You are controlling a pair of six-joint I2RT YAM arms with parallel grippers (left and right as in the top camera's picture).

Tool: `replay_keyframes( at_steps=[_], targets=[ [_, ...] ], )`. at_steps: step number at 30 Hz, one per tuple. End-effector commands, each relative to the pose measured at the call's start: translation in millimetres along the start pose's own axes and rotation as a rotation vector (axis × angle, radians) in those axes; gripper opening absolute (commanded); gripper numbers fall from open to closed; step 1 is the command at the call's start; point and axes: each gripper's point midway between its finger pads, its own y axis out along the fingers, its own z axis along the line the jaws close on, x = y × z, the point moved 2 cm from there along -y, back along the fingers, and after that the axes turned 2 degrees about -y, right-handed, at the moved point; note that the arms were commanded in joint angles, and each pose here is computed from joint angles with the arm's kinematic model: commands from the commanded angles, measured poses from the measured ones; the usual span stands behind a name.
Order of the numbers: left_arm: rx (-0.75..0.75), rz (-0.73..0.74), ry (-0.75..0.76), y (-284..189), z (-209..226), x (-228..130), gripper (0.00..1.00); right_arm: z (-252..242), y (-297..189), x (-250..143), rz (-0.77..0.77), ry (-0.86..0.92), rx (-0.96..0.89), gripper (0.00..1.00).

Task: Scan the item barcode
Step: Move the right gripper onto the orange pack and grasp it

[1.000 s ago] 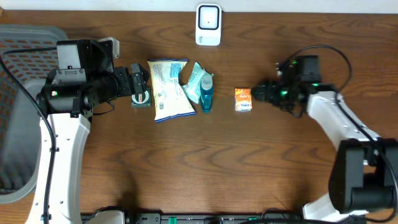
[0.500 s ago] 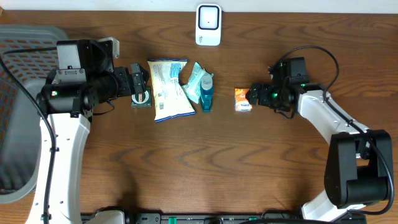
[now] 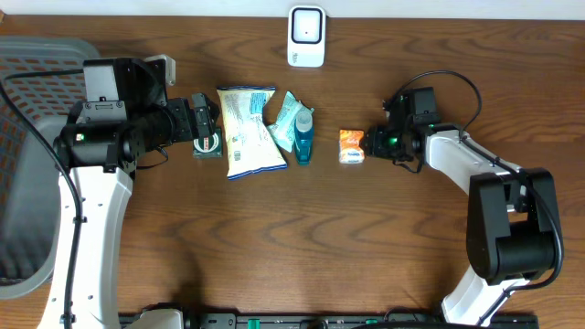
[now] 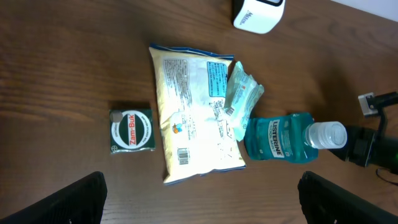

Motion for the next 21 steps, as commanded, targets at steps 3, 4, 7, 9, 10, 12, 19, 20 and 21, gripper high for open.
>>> replay_keyframes(
  at_steps=[3, 4, 7, 9, 10, 12, 19, 20, 21],
  targets=[
    [0.007, -0.001, 0.017, 1, 1, 1, 0.98, 5, 8, -6, 0.036, -0.01, 0.045, 0.41],
    [0.007, -0.001, 0.017, 1, 1, 1, 0.98, 4, 7, -6, 0.034, -0.006, 0.049, 0.39],
    [0.007, -0.001, 0.017, 1, 1, 1, 0.98, 7, -2, 1, 0.022, 0.01, 0.105, 0.39],
    [0.007, -0.001, 0.017, 1, 1, 1, 0.98, 9, -10, 8, 0.002, 0.02, 0.142, 0.4],
    [0.007, -0.001, 0.017, 1, 1, 1, 0.98, 10, -16, 13, -0.013, 0.023, 0.16, 0.41],
    [0.007, -0.001, 0.017, 1, 1, 1, 0.98, 12, -26, 21, -0.039, 0.035, 0.183, 0.44],
    [0.007, -0.001, 0.017, 1, 1, 1, 0.98, 24, -28, 22, -0.038, 0.052, 0.235, 0.56],
    [0.007, -0.001, 0.017, 1, 1, 1, 0.98, 25, -25, 21, -0.033, 0.048, 0.233, 0.56],
    [0.007, -0.001, 0.017, 1, 1, 1, 0.98, 26, -22, 19, -0.029, 0.043, 0.225, 0.56]
  ],
)
